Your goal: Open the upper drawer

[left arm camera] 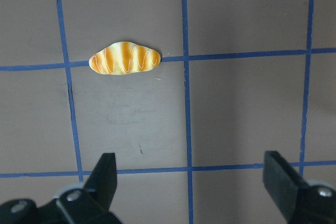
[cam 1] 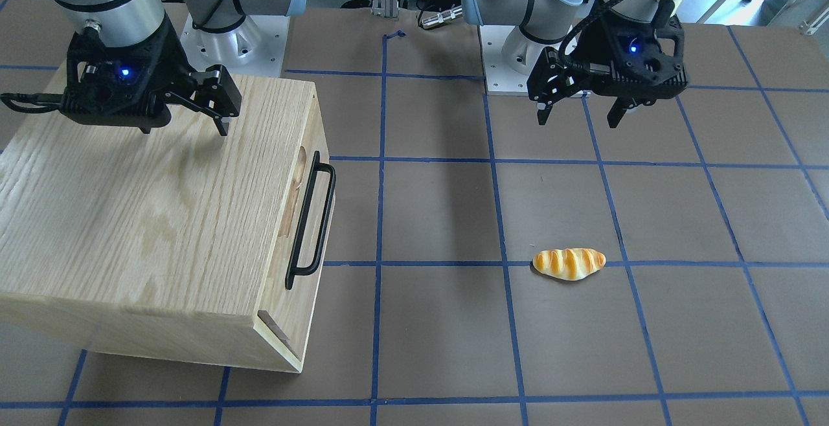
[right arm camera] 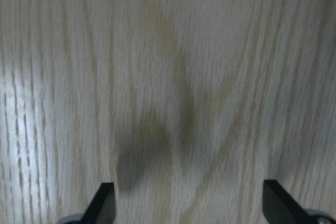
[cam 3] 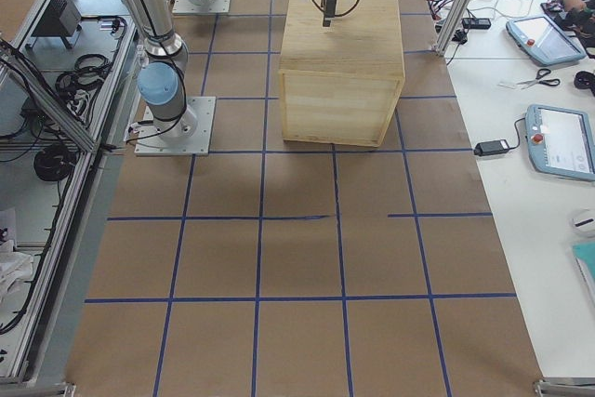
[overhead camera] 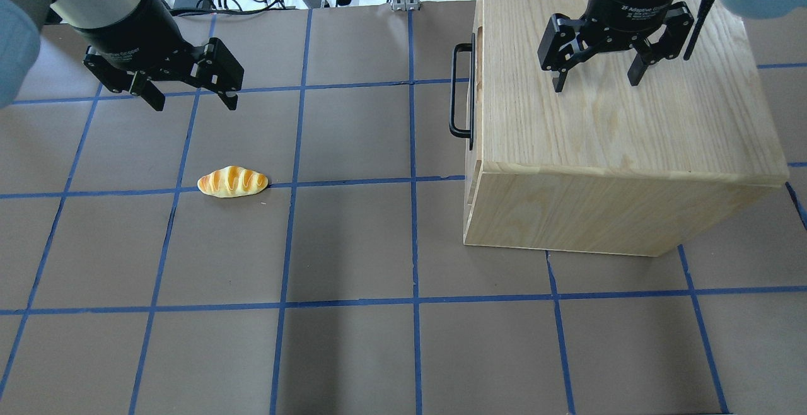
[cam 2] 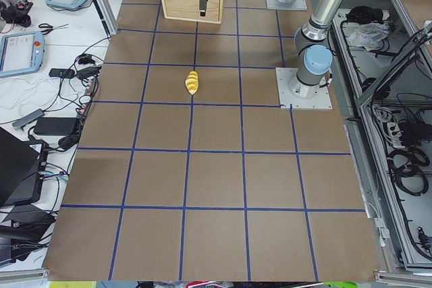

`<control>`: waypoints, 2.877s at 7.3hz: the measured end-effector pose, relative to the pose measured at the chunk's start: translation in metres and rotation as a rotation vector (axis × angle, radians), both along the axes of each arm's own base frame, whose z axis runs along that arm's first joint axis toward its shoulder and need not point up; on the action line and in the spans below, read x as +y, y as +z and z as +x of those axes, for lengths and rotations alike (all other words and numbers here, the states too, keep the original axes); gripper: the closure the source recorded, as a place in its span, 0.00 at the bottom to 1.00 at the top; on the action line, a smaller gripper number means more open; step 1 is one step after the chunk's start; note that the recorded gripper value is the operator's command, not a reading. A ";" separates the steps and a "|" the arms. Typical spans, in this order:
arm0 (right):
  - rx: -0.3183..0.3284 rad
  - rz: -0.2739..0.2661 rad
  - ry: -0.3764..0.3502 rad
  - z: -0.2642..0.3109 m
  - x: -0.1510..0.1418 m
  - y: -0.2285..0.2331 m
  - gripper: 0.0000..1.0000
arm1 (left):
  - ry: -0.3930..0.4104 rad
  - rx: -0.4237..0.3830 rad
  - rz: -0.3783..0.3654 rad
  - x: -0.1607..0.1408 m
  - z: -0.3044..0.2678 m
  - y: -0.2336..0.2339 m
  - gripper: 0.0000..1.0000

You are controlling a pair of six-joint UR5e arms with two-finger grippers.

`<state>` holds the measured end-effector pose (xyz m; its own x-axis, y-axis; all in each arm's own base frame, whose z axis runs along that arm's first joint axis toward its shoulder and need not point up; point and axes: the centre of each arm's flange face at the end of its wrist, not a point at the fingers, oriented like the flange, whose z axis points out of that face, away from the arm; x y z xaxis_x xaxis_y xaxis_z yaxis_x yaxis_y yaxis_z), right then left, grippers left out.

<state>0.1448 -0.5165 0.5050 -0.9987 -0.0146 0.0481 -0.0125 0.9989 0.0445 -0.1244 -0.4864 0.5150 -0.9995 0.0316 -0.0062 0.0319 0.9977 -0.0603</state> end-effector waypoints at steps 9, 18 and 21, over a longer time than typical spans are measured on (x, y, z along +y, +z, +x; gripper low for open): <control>0.000 0.000 0.000 0.000 0.000 0.000 0.00 | 0.001 0.040 0.030 -0.009 -0.004 -0.016 0.00; 0.000 0.000 0.000 0.000 0.000 0.000 0.00 | 0.166 0.358 -0.009 -0.065 -0.149 -0.093 0.00; 0.000 0.000 -0.001 0.000 0.000 0.000 0.00 | 0.237 0.484 -0.007 -0.074 -0.192 -0.108 0.00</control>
